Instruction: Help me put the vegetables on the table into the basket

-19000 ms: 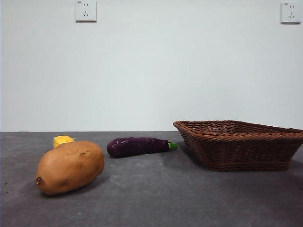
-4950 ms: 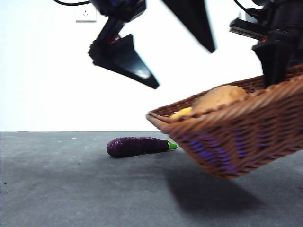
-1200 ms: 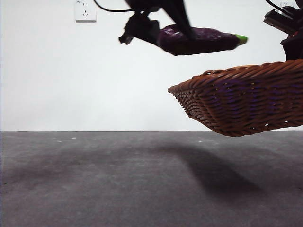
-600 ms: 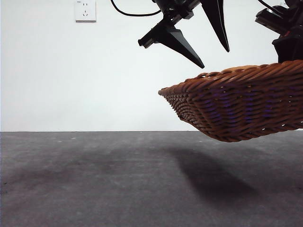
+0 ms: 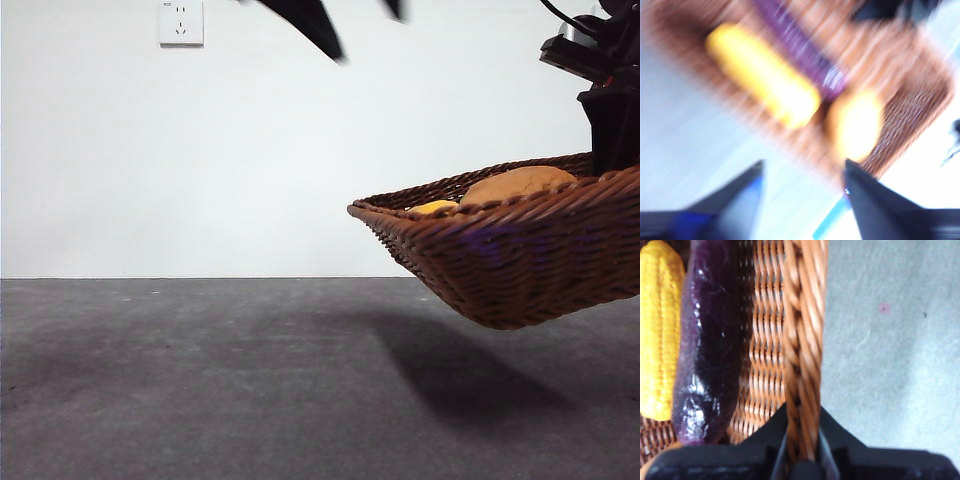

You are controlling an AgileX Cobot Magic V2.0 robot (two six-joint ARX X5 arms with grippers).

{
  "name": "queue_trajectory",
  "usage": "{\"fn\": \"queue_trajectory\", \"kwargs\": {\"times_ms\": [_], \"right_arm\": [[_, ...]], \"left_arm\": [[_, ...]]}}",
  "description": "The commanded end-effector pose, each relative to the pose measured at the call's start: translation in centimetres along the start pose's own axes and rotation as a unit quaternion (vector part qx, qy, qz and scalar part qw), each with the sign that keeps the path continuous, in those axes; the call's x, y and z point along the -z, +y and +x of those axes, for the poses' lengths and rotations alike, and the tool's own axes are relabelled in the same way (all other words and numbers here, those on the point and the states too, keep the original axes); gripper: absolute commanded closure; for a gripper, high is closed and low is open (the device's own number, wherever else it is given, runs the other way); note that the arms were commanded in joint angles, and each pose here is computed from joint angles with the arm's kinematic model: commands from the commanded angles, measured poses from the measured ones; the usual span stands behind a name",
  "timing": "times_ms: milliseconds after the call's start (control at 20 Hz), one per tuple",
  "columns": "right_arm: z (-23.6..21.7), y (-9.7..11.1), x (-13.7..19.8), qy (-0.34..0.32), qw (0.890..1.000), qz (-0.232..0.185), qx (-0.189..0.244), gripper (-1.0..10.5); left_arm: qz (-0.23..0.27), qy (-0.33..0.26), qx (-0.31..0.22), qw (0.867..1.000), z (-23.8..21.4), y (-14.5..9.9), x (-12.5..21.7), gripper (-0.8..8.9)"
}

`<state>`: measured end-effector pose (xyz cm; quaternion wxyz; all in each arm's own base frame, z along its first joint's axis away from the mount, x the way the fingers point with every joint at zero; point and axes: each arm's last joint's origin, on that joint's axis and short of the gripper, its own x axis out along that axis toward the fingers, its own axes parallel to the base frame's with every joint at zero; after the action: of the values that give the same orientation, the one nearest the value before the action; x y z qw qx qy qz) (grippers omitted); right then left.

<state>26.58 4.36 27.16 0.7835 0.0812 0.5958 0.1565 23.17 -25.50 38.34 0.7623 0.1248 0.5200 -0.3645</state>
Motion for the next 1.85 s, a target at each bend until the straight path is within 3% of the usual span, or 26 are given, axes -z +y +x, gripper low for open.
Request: {"fn": "queue_trajectory", "kwargs": {"times_ms": [50, 250, 500, 700, 850, 1050, 1200, 1350, 1400, 1500, 1550, 1850], "right_arm": [[0.1, 0.0, -0.2, -0.013, 1.000, 0.001, -0.003, 9.6], [1.2, -1.2, -1.5, -0.030, 0.999, 0.009, 0.002, 9.6], [5.0, -4.8, -4.7, 0.010, 0.999, 0.042, -0.030, 9.6], [6.0, -6.3, -9.1, 0.036, 0.999, 0.025, -0.030, 9.6], [7.4, -7.6, -11.9, 0.044, 0.998, 0.029, -0.029, 9.6], [8.4, -9.4, -13.2, 0.036, 0.999, 0.023, -0.008, 9.6], [8.5, -10.2, -13.3, 0.030, 0.999, 0.024, 0.027, 9.6], [8.7, -10.4, -13.5, 0.024, 0.998, 0.020, 0.052, 9.4], [8.7, -10.4, -13.6, 0.021, 0.998, 0.020, 0.052, 8.9], [8.7, -10.4, -13.6, 0.016, 0.998, 0.027, 0.053, 5.5], [8.7, -10.4, -13.6, 0.018, 0.998, 0.033, 0.053, 4.6], [5.2, -9.1, -13.8, -0.022, 0.998, 0.029, 0.059, 4.5]], "left_arm": [[0.039, -0.034, -0.029, 0.998, -3.2, -0.7, 1.3, 8.25], [0.074, -0.128, 0.008, 0.989, -10.8, -3.1, 5.4, 8.23], [0.118, -0.219, 0.091, 0.964, -18.4, -5.6, 12.1, 8.22], [0.130, -0.249, 0.153, 0.947, -21.6, -5.7, 16.1, 8.22], [0.120, -0.237, 0.175, 0.948, -21.6, -5.0, 18.5, 8.19], [0.092, -0.199, 0.152, 0.964, -18.7, -3.2, 21.8, 8.17], [0.052, -0.233, 0.031, 0.971, -17.0, -1.4, 23.5, 8.17], [0.045, -0.230, -0.017, 0.972, -15.4, -0.6, 24.7, 8.18], [0.044, -0.229, -0.029, 0.972, -14.9, -0.4, 24.9, 8.18], [0.042, -0.221, -0.032, 0.974, -14.3, -0.3, 25.1, 8.17], [0.038, -0.221, -0.031, 0.974, -14.3, -0.3, 25.1, 8.18], [0.035, -0.221, -0.031, 0.974, -14.3, -0.3, 25.1, 8.18]]}}
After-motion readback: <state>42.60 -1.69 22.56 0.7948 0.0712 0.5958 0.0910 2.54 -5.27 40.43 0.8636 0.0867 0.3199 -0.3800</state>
